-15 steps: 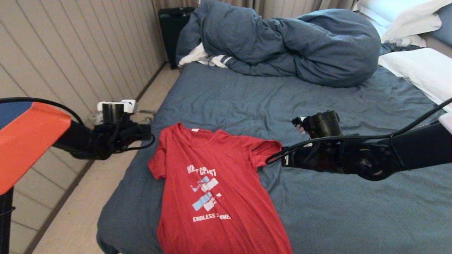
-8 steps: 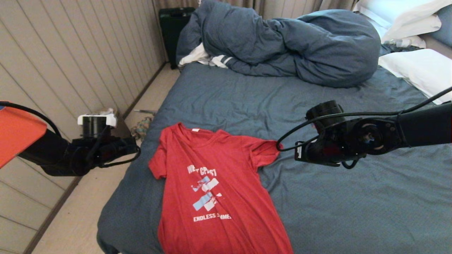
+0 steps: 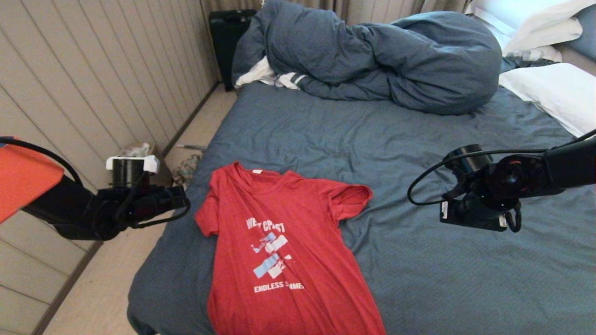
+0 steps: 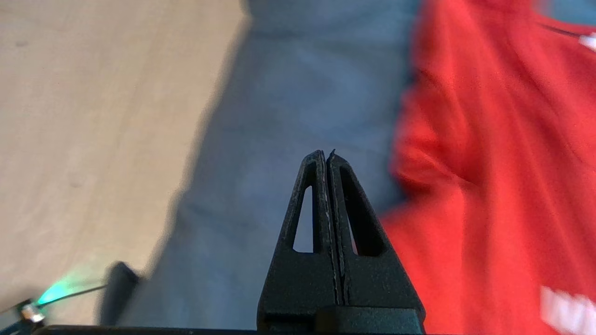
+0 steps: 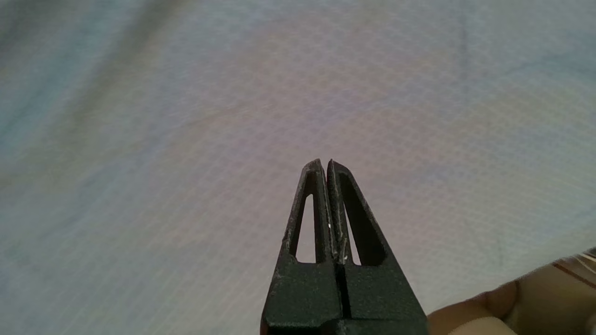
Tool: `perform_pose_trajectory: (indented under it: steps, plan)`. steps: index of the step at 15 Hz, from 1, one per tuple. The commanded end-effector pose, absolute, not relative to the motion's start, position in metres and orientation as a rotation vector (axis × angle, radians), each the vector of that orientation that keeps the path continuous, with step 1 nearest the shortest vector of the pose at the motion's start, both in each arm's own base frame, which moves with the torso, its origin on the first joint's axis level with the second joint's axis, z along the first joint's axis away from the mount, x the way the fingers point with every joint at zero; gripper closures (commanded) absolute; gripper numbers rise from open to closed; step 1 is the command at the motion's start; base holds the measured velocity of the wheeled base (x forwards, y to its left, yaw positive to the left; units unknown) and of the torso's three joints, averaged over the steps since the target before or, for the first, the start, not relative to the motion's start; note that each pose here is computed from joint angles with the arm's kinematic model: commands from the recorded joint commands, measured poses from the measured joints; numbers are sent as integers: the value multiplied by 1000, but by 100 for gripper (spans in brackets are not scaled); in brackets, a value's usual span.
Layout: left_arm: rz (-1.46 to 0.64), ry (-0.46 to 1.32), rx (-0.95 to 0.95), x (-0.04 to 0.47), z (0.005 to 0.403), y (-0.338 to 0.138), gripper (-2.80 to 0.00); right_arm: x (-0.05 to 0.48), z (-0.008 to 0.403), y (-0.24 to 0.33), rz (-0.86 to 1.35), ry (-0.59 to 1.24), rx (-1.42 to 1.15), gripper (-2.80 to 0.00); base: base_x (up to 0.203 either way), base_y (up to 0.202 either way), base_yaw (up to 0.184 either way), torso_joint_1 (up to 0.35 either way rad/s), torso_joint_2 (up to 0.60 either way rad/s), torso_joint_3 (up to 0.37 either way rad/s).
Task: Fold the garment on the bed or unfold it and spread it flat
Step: Unford the red T-shirt
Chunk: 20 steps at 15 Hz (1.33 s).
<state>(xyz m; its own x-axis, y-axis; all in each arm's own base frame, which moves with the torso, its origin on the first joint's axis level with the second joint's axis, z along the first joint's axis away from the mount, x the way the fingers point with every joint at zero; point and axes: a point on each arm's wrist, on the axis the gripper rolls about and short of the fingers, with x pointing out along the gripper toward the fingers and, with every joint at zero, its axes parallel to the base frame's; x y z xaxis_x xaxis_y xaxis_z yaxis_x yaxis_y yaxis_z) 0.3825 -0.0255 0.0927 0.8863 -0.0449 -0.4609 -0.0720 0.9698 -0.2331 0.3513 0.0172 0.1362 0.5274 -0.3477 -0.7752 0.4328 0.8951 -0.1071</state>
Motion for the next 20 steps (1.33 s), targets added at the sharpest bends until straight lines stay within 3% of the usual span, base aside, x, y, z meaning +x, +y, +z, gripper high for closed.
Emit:
perform_pose_trajectory:
  steps: [1, 2, 3, 12, 20]
  plan:
    - [-9, 483, -248, 371, 99, -34, 0, 354, 130, 13, -485, 916, 101, 0, 0, 0, 0, 0, 0, 0]
    - [-23, 494, -246, 366, 97, -39, 0, 356, 131, 16, -479, 913, 99, 0, 0, 0, 0, 0, 0, 0]
    - [-47, 501, -249, 364, 96, -42, -280, 357, 130, 17, -476, 912, 99, 0, 0, 0, 0, 0, 0, 0]
    - [-126, 626, -226, 359, 59, -70, -280, 359, 131, 18, -474, 904, 100, 0, 0, 0, 0, 0, 0, 0]
    - [-149, 621, -220, 359, 54, -81, -280, 363, 128, 19, -470, 906, 96, 0, 0, 0, 0, 0, 0, 0]
